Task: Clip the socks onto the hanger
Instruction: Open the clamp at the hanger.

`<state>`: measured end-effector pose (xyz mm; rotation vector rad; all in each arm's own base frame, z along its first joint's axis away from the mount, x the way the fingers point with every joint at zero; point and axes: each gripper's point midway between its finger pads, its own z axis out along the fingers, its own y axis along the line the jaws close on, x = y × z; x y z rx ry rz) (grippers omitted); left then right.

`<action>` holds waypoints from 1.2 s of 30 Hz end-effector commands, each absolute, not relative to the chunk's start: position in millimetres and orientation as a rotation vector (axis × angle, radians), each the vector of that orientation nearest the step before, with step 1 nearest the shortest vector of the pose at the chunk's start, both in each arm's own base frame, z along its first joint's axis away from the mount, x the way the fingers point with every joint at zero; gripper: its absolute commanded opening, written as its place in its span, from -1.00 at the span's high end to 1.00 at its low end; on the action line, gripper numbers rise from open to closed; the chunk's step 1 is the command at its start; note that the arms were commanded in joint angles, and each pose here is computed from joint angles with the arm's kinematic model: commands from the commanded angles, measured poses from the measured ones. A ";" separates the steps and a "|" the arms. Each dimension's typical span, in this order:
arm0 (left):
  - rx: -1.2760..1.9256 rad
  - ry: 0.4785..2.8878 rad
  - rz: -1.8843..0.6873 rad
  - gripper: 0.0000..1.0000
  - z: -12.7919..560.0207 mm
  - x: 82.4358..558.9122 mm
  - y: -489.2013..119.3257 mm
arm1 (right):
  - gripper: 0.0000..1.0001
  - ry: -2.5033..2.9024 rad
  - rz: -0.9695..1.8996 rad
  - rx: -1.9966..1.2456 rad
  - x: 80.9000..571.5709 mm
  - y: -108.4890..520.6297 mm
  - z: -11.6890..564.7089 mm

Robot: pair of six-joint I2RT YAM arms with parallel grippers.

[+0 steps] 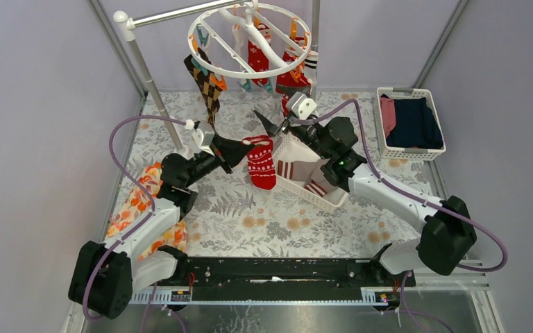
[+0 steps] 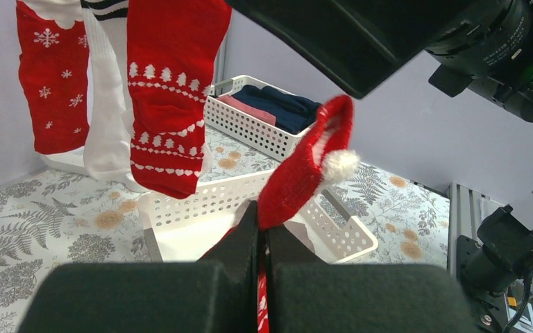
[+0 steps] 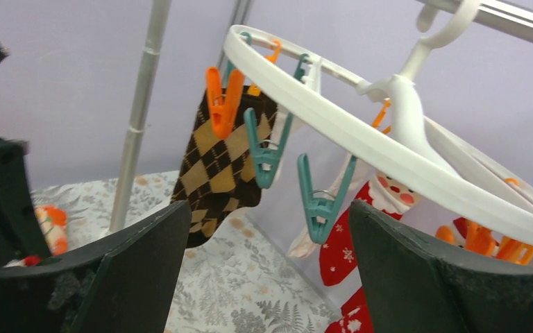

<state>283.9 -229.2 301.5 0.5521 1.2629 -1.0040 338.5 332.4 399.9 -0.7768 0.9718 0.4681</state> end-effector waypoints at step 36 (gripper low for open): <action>0.542 1.196 -1.052 1.00 304.0 281.1 -220.6 | -0.27 0.833 0.353 -0.475 389.1 339.4 457.8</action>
